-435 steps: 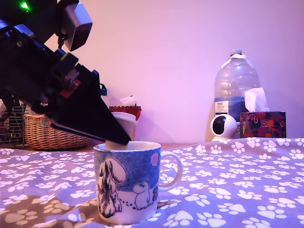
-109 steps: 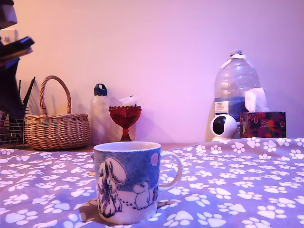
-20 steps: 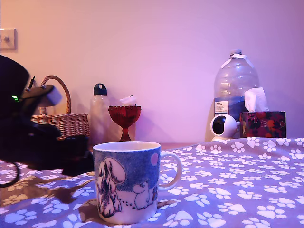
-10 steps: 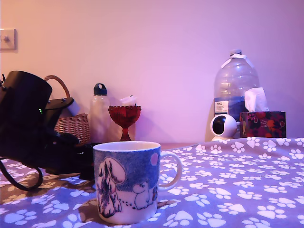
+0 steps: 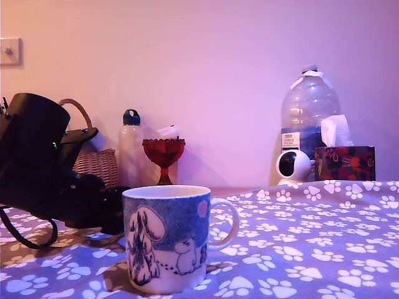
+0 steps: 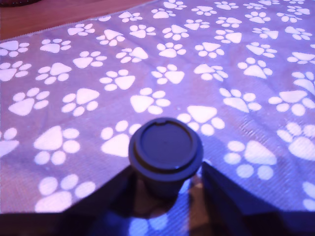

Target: Pick the coffee capsule and then drop it inside the coffee cup in front of you

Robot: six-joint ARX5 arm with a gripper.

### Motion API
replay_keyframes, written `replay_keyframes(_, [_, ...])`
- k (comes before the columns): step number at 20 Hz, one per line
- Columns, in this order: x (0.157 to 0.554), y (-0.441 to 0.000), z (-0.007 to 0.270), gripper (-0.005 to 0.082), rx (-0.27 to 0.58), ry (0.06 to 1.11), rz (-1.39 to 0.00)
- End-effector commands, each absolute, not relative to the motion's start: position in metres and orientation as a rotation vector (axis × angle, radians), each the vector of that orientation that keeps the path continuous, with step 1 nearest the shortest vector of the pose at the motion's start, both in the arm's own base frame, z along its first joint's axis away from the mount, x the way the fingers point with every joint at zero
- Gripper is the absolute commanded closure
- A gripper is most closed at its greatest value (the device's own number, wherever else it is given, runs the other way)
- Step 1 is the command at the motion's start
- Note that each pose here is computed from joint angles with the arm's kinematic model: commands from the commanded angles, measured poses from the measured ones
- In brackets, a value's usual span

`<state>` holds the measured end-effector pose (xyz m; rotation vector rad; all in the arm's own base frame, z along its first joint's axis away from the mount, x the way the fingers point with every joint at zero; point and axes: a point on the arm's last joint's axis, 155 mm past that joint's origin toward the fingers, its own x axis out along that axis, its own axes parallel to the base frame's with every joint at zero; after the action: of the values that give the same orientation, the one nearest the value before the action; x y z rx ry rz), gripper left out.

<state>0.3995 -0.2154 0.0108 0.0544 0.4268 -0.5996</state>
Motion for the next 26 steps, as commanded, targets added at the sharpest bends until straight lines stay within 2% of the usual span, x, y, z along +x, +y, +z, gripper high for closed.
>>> replay_keyframes(1, [0.402,-0.216,0.008,0.0625,0.056,0.426,-0.601])
replay_keyframes(6, [0.404,-0.216,0.026,0.0625,0.050,0.400,-0.601])
replay_keyframes(9, [0.396,-0.216,0.036,0.0625,0.050,0.440,-0.618])
replay_keyframes(15, [0.373,-0.223,0.077,0.0625,0.034,0.461,-0.702])
replay_keyframes(20, [0.339,-0.225,0.098,0.0625,0.027,0.501,-0.770])
replay_keyframes(26, [0.294,-0.232,0.115,0.0625,0.067,0.517,-0.843])
